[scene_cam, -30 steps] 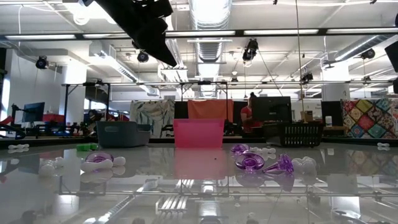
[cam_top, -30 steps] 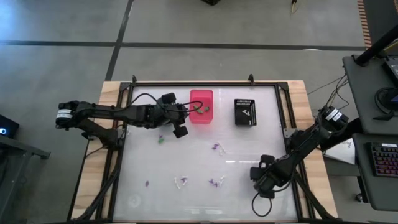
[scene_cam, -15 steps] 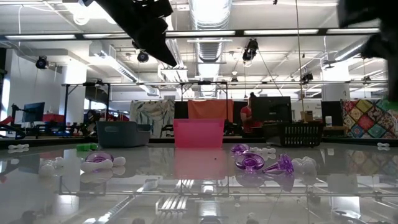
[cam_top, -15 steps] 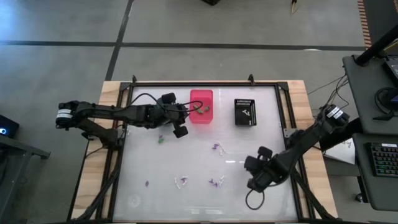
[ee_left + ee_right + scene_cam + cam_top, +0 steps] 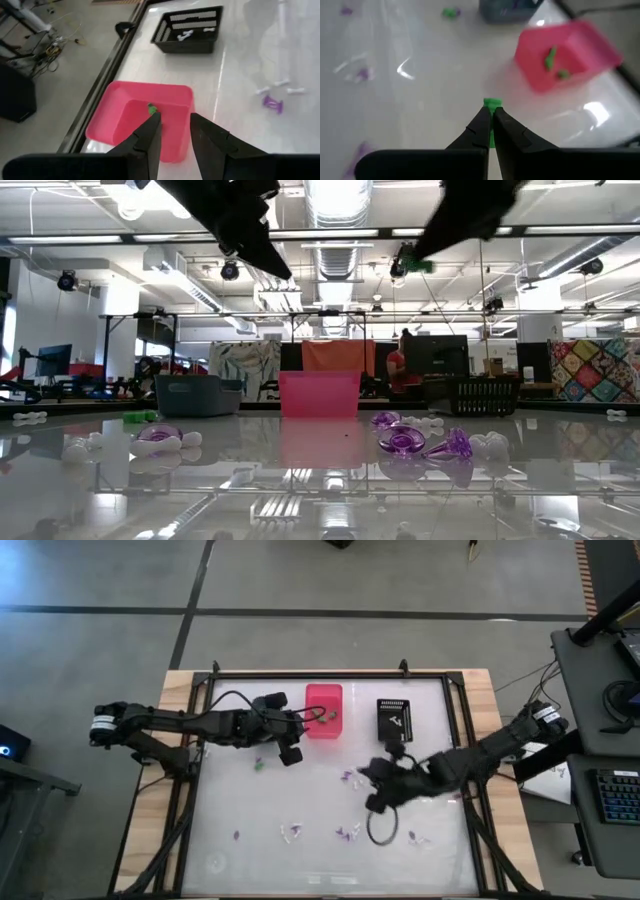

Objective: Sort Halloween decoration
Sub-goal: Put the green skeleton toy into the pink bin

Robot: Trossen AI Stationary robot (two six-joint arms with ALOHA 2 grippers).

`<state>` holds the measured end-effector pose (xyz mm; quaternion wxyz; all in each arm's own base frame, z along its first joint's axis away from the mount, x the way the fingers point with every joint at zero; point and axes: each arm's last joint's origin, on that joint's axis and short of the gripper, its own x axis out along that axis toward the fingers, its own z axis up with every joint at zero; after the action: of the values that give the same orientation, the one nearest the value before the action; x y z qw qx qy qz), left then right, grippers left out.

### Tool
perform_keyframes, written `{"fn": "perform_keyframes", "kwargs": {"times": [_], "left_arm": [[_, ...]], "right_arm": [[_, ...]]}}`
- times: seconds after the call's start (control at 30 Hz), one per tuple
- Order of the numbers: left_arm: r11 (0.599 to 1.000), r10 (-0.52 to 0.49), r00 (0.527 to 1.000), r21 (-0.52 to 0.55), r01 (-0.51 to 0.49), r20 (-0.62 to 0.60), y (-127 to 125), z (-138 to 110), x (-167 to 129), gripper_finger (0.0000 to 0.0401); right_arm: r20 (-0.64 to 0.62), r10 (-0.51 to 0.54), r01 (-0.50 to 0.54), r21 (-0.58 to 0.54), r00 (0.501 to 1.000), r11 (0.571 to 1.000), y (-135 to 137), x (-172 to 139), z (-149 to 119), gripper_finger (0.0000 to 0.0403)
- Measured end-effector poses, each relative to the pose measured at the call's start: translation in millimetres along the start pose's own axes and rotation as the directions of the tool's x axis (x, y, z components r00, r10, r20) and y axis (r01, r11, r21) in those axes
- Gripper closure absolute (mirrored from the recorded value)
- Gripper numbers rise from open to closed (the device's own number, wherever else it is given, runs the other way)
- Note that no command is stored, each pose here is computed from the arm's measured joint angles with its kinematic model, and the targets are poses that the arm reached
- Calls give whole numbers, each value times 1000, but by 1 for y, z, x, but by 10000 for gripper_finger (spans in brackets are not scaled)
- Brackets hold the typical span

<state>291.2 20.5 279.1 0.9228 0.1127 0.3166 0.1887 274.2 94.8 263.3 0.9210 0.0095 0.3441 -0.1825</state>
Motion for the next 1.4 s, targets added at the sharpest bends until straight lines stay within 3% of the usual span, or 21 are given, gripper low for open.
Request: {"fn": "perform_keyframes", "kwargs": {"times": [0.3,0.53,0.7,0.83,1.03,1.4], "left_arm": [[999,-6,1000,53,6,10,3,-4,-7,315],[996,3,996,85,-10,84,14,-9,-35,315],[997,11,991,73,-21,133,22,-18,-55,315],[998,16,987,58,-26,157,24,-28,-63,315],[1000,18,988,20,-21,155,24,-38,-65,315],[995,-6,993,-99,17,119,20,-45,-58,315]], "right_arm": [[203,6,-1,-23,979,1000,-53,58,35,394],[394,45,-51,7,918,999,-103,98,61,394],[464,-49,14,79,884,997,-137,133,62,394],[441,-126,61,157,888,986,-161,157,53,394],[394,-152,96,158,906,983,-171,175,43,394],[399,-152,96,156,904,983,-172,168,47,394]]}}
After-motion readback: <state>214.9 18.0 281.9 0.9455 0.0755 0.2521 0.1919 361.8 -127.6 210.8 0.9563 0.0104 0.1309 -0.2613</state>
